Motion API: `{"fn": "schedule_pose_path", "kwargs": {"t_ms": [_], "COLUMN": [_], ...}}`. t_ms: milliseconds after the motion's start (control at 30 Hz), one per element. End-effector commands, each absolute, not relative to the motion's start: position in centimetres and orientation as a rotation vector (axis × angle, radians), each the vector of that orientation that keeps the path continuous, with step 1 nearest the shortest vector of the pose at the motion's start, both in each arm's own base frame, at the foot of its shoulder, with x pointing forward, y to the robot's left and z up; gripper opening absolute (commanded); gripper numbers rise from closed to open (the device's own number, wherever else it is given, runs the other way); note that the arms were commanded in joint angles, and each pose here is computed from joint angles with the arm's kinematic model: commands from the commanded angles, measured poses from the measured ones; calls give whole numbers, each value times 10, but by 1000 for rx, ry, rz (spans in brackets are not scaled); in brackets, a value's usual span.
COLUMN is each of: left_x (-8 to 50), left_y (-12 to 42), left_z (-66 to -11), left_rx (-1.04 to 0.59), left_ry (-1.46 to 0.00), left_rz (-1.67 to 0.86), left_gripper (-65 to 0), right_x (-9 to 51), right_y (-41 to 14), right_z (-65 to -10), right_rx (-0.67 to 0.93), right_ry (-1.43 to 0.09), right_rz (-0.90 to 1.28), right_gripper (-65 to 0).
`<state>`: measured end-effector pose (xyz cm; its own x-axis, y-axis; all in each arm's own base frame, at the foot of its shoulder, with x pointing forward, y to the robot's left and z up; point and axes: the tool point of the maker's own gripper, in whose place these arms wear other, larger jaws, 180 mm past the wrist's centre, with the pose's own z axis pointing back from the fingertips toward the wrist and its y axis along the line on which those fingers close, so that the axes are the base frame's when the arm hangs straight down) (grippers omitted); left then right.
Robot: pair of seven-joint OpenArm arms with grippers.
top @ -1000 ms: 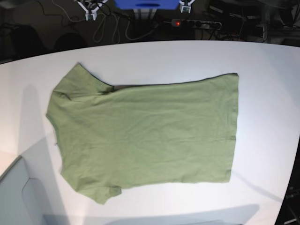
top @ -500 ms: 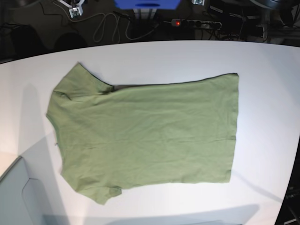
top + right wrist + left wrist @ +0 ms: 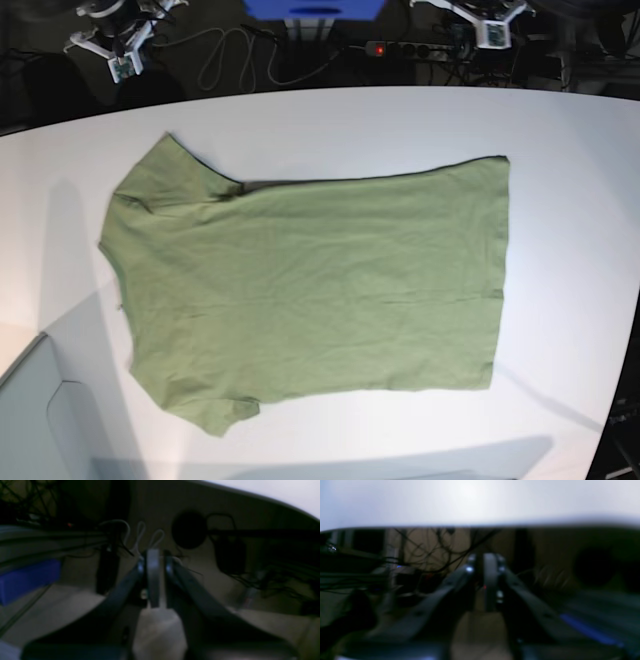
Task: Fold the T-shirt properly
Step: 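Grasp the green shirt's shoulder corners with left and right grippers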
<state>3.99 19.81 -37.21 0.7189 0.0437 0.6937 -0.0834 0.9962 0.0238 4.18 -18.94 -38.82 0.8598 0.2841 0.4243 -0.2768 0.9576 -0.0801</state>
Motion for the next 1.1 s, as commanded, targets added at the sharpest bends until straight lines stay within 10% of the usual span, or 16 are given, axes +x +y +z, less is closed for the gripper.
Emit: {"fn": "schedule_pose_path", "kwargs": {"t_ms": [0, 167, 1067], "left_x": [45, 78, 194], "left_y": [208, 248, 288], "left_z": [-359, -327, -395], "left_rx": [71, 107, 79], "left_ry": [-808, -953, -989], "left_rz": [96, 209, 353], "left_gripper": [-518, -329, -319], "right_x": [47, 54, 77], "right_y": [-182, -183, -187], "right_z": [-378, -370, -370], "right_rx": [9, 27, 15], "right_ry": [-485, -519, -576], "right_rz": [304, 330, 323], "right_gripper": [-548, -382, -347]}}
